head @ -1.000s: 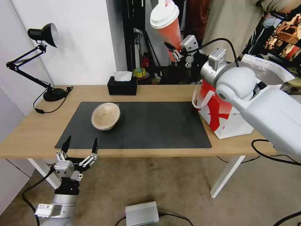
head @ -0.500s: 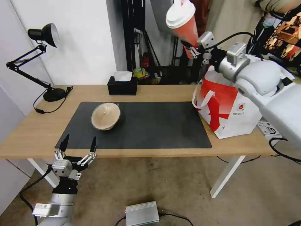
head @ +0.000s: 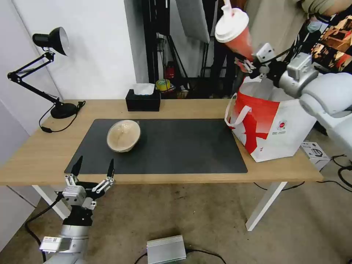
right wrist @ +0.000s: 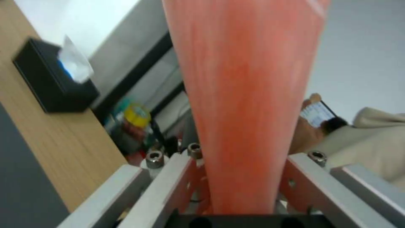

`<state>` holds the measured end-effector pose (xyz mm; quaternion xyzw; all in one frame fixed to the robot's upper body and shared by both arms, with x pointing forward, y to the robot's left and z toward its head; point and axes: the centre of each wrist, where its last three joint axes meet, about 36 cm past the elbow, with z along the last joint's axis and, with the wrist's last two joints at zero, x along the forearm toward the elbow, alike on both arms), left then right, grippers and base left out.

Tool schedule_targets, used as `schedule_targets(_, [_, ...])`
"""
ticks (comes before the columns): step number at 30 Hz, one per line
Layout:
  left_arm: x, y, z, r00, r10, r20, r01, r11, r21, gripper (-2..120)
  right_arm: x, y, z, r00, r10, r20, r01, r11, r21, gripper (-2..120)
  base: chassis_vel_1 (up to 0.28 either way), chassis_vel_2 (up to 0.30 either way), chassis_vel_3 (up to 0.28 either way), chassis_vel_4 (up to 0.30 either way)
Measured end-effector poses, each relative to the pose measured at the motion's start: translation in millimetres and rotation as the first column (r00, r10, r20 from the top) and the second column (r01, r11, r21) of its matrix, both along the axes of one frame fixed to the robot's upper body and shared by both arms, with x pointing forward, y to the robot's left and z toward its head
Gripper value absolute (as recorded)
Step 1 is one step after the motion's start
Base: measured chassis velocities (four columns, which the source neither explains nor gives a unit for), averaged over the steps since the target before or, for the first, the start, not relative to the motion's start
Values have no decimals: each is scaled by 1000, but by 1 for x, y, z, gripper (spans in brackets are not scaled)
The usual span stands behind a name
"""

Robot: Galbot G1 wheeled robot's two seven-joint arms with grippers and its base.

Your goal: Pick up the trash from the table and place it into the takeout bag.

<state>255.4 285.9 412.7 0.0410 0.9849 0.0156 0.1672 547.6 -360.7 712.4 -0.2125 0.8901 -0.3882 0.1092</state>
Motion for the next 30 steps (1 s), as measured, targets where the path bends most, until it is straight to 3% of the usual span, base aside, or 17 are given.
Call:
schedule_targets(14, [0, 1, -3, 1000, -6, -9, 6, 1000, 5, 100, 1, -56, 7, 995, -96, 19, 98, 985, -143, 8, 0, 0, 0, 0])
schedule_targets(30, [1, 1, -2, 1000, -9, -4, 9, 1000, 0, 100, 17, -99, 13, 983, -176, 47, 182, 942, -280, 8, 0, 0, 0, 0])
